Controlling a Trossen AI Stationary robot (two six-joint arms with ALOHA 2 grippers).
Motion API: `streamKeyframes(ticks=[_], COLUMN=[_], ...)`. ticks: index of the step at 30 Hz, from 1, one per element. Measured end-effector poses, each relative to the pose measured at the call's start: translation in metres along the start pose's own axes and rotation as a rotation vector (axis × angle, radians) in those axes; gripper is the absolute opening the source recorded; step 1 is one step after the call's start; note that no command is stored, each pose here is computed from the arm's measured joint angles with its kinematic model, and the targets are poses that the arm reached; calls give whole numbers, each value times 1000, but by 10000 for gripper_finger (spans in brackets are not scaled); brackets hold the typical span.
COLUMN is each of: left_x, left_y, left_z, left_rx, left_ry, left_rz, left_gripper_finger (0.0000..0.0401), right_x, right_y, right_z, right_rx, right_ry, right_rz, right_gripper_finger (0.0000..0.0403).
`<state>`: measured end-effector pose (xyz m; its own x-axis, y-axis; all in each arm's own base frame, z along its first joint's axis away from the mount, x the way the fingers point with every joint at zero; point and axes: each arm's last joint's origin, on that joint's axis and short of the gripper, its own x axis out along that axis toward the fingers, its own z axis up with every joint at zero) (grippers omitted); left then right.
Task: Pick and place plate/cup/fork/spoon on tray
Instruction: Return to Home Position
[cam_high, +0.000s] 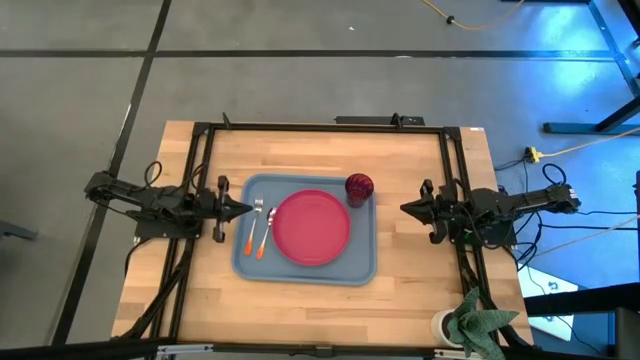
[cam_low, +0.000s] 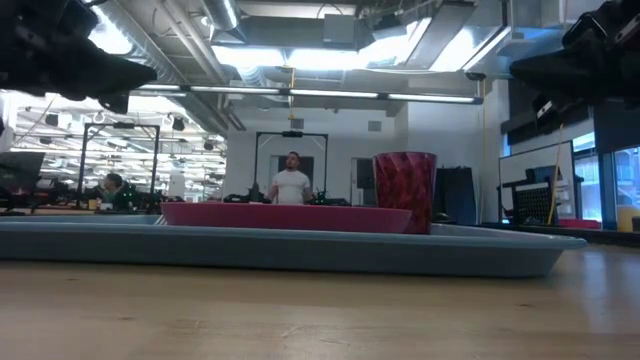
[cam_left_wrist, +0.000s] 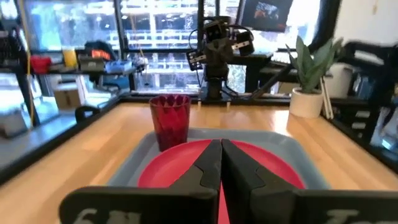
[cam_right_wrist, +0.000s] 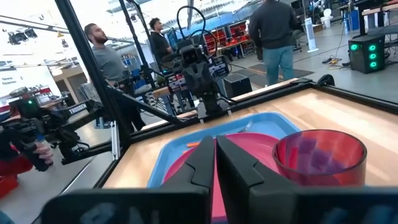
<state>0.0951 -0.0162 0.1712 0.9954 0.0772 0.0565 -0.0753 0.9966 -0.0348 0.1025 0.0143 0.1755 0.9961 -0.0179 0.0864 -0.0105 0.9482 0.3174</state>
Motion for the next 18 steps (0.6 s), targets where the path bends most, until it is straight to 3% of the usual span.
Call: streamKeyframes(ticks=[7,18], left_x=[0,0], left_y=[-2,-2], left_z=[-1,-1], left_rx=[123,130], left_ry=[5,10], left_rz=[-70,-53], left_gripper_finger=[0,0], right_x=[0,0], right_y=[0,0], right_z=[-1,-1], right_rx=[-3,-3], right_ry=[7,14], right_rz=[-3,-5], right_gripper_finger=[22,23])
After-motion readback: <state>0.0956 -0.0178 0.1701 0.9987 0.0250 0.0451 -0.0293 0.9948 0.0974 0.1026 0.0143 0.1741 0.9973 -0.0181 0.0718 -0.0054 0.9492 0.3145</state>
